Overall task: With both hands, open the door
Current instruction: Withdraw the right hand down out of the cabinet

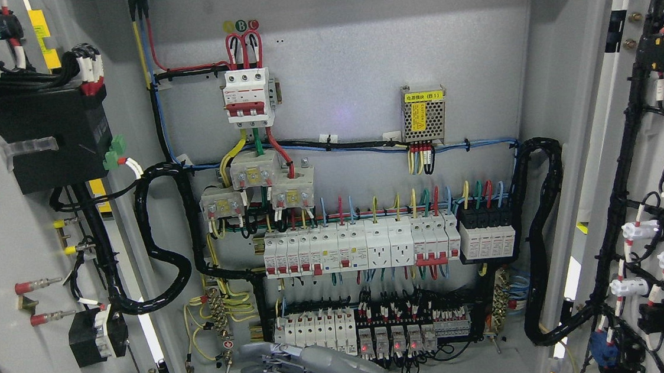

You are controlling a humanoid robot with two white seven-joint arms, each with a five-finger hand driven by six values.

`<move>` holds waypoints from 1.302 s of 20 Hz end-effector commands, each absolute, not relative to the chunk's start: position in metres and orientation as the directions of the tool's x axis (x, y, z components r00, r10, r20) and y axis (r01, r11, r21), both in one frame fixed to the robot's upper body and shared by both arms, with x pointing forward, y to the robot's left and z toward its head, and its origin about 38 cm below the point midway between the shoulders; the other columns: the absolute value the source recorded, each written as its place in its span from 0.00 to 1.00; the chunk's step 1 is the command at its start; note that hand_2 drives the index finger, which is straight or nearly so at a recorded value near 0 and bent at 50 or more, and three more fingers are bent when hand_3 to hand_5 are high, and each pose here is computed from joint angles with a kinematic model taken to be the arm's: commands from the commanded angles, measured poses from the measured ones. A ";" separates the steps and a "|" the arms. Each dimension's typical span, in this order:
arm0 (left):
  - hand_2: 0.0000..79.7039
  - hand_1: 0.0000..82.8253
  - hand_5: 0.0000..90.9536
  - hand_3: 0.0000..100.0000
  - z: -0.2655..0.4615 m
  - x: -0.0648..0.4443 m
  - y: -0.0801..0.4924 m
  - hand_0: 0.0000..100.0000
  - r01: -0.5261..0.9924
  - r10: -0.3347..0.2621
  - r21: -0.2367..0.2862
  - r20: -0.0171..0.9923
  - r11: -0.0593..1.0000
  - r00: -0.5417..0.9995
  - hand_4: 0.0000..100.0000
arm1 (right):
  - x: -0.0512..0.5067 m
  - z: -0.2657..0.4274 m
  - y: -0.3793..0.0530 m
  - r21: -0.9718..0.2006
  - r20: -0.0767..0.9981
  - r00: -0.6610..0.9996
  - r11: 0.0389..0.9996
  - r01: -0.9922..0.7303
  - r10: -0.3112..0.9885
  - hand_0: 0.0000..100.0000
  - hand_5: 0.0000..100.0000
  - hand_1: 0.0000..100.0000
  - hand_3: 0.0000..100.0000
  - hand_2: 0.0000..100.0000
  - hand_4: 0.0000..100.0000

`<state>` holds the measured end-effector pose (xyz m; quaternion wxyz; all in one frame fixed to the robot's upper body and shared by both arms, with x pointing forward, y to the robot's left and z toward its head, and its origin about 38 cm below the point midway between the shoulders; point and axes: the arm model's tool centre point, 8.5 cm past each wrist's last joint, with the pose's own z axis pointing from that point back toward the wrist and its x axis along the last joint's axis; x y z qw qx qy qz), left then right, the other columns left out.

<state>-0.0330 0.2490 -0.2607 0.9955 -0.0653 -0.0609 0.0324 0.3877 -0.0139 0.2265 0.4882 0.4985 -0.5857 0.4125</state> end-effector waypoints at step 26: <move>0.00 0.27 0.00 0.00 -0.260 -0.033 0.262 0.37 -0.054 0.068 -0.114 0.118 0.992 0.991 0.00 | 0.309 0.225 0.110 0.034 0.988 0.047 -0.085 -0.996 -0.147 0.21 0.00 0.10 0.00 0.00 0.00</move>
